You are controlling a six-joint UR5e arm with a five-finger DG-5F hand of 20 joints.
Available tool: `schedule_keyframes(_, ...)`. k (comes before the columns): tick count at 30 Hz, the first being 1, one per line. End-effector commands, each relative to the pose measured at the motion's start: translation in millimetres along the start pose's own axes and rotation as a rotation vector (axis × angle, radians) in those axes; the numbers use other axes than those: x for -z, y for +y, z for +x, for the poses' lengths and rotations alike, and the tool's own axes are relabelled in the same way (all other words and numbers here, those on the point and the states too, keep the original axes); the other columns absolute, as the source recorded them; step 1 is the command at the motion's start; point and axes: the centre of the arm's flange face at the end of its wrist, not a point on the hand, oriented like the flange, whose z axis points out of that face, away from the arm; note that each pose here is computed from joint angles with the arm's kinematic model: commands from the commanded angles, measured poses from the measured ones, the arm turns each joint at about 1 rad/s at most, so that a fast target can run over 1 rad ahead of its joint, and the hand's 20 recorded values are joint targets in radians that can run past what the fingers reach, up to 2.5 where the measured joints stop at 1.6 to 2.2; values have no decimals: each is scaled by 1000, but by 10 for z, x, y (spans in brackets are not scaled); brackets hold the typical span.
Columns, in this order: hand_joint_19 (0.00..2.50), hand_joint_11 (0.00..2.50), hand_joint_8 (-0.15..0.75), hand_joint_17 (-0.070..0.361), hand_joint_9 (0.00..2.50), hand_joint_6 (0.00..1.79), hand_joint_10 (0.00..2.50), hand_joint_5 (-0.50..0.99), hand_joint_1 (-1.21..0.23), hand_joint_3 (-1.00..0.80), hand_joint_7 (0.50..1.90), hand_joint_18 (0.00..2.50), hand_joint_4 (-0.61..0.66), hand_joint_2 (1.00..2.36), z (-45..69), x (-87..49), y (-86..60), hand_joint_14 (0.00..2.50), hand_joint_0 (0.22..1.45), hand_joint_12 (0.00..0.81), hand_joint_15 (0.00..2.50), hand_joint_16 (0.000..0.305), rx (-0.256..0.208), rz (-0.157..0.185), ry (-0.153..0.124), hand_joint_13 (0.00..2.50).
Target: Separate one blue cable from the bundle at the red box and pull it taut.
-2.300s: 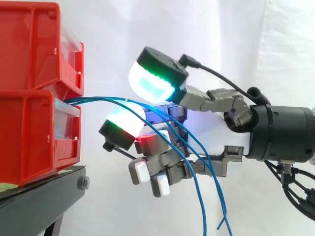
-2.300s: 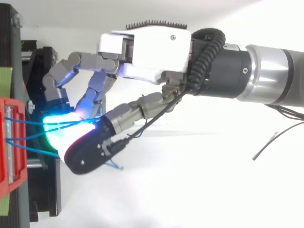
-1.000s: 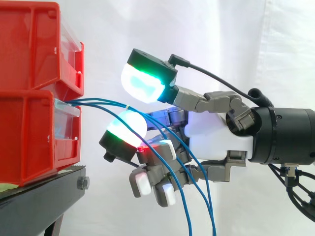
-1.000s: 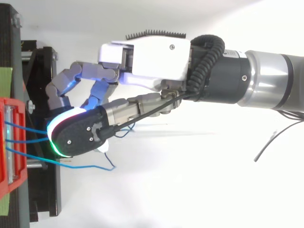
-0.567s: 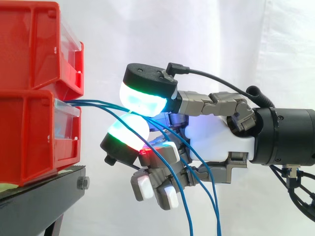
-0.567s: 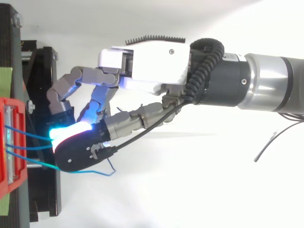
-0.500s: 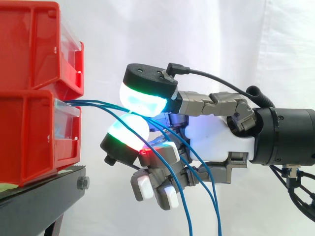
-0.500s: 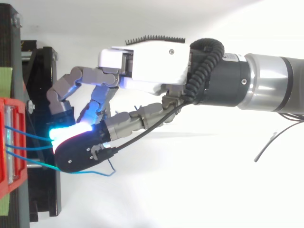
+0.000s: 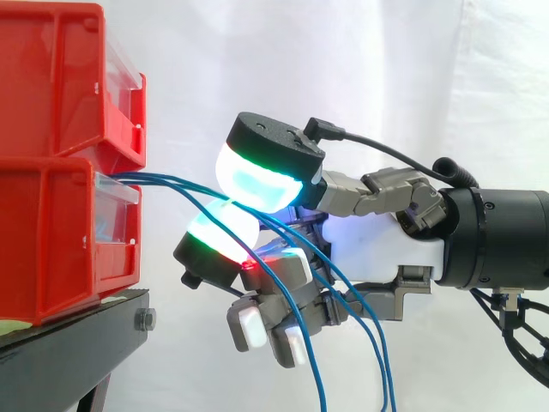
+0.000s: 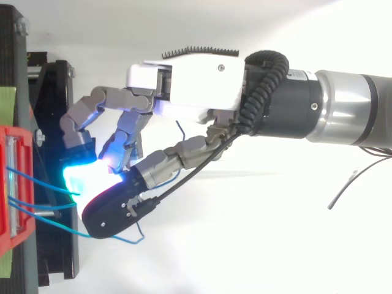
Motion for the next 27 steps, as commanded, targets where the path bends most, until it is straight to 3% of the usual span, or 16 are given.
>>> schedule_keyframes(1,834,1276,280,116,1092,930,23,-193,-879,-500,1169,924,80,1000,-1,-1,1,28,778,373,721,52,-1,0,-2,980)
schedule_keyframes(4,853,1283,285,117,1109,926,23,-189,-866,-500,1203,934,115,1000,1,3,-6,28,742,372,734,52,-6,1,0,993)
schedule_keyframes(12,912,1300,301,120,1190,905,24,-163,-538,-500,1180,964,141,1000,41,15,-15,28,581,387,757,53,-13,17,0,1036)
schedule_keyframes(17,917,1302,310,126,1236,897,24,-156,-439,-500,1179,996,153,1000,58,14,-12,28,538,397,759,56,-13,17,-5,1060)
schedule_keyframes(22,905,1293,322,136,1243,891,23,-156,-510,-500,1170,1030,165,1000,59,18,-19,26,495,416,755,60,-15,19,-5,1081)
schedule_keyframes(27,912,1287,311,134,1196,889,23,-167,-735,-500,1154,1013,158,1000,58,14,-12,27,502,412,761,60,-17,17,-5,1068)
